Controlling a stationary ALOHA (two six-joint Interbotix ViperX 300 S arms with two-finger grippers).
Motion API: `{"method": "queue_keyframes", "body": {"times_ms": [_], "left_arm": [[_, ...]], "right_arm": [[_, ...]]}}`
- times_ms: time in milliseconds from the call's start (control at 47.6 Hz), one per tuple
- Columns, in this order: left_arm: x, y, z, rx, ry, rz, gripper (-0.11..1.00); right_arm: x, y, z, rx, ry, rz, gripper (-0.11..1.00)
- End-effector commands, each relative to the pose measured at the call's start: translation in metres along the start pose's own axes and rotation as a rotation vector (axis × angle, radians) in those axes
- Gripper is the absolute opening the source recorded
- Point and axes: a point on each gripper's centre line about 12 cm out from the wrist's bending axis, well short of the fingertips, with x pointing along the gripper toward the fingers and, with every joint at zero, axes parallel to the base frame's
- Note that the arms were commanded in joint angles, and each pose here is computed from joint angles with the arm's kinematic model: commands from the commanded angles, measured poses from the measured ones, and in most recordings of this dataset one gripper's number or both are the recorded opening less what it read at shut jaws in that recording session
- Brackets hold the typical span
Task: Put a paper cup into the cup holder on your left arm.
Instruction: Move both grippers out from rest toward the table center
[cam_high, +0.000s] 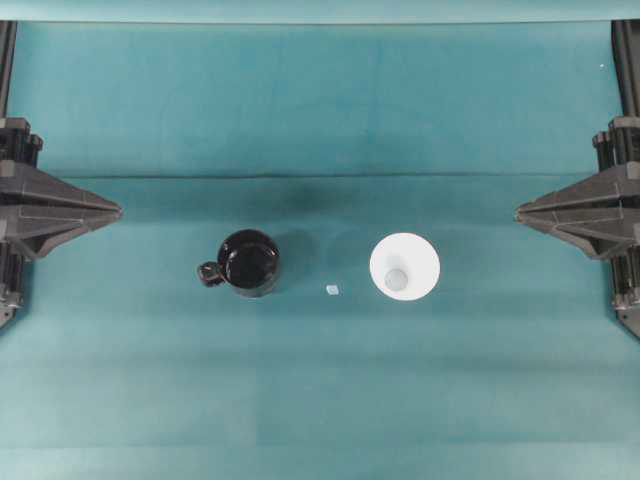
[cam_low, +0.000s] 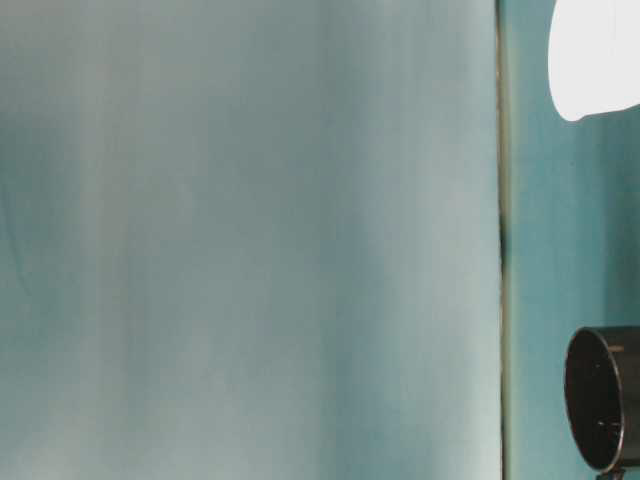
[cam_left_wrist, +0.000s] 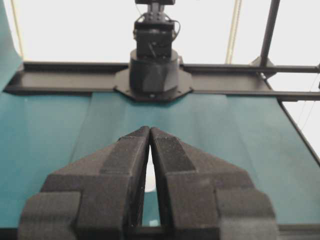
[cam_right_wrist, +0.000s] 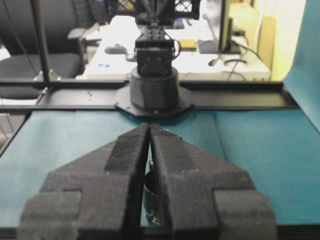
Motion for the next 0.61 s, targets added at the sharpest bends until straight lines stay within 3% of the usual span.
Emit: {"method": "queue_keyframes", "body": {"times_ms": [0, 168, 399, 483, 588], "left_arm": [[0.006, -0.002, 0.011, -0.012, 0.017, -0.013, 0.16], [0.014, -0.003, 0.009, -0.019, 0.146, -0.013, 0.03], [0.027, -0.003, -0.008, -0.033, 0.278, -0.010, 0.03], [0.036, -0.005, -0.019, -0.063, 0.340, -0.011, 0.03], [0.050, -0.011, -0.034, -0.136, 0.427, -0.013, 0.03]], "right_arm": [[0.004, 0.000, 0.007, 0.026, -0.011, -0.002, 0.16], [0.014, -0.001, 0.002, 0.152, 0.131, -0.019, -0.02], [0.029, 0.001, -0.012, 0.213, 0.339, -0.033, -0.02], [0.035, 0.001, -0.015, 0.222, 0.387, -0.038, -0.02], [0.045, 0.001, -0.021, 0.226, 0.454, -0.043, -0.02]]}}
